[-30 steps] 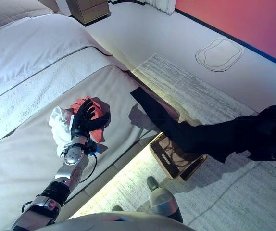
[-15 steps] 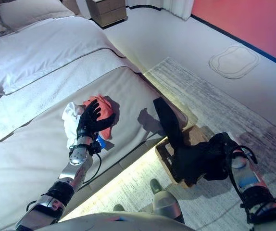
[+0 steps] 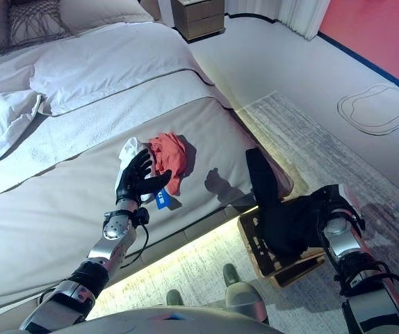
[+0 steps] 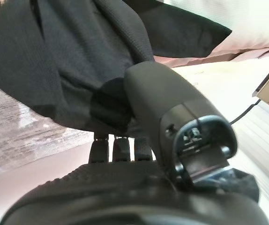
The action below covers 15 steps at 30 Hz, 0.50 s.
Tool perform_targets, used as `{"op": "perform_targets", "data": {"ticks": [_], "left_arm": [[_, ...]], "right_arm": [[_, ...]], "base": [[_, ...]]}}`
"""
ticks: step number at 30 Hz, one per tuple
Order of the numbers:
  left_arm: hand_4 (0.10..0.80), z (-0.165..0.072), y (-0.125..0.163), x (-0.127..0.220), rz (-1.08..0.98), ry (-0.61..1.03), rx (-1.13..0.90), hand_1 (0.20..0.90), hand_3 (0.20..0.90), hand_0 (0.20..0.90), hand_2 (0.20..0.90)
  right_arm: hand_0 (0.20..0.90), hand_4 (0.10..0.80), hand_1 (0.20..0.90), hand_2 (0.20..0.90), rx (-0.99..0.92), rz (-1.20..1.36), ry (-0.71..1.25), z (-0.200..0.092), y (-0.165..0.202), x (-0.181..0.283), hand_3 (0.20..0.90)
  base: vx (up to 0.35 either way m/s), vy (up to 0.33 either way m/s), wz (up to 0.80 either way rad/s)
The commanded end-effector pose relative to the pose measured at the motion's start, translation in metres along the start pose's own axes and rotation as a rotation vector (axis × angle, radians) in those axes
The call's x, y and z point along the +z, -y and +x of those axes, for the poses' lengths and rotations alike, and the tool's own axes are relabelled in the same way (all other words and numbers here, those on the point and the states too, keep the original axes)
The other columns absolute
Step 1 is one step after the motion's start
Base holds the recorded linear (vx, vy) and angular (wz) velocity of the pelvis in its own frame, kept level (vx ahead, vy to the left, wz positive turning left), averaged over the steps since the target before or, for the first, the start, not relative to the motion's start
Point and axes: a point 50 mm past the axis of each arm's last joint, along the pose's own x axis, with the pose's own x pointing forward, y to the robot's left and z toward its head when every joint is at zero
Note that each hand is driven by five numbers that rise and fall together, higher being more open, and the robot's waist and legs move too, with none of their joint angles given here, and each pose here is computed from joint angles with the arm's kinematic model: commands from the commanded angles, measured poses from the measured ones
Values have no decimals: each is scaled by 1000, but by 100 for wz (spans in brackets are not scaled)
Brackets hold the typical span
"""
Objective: Pick up the clothes from the bed and place them into the basket
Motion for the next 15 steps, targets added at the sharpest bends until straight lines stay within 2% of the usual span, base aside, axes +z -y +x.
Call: {"op": "perform_targets", "data": {"ticks": [1,15], "left_arm": [[800,21,16,54,-29,248,-75,900,900,900,900],[800,21,12,54,-18,246,-65,900,900,900,900]], "right_arm": [[900,800,900,900,-152,11,101,13,38,35,900],[900,800,900,900,-85,3,56,8,24,15,900]], "base": [[0,0,0],[0,0,0]]}}
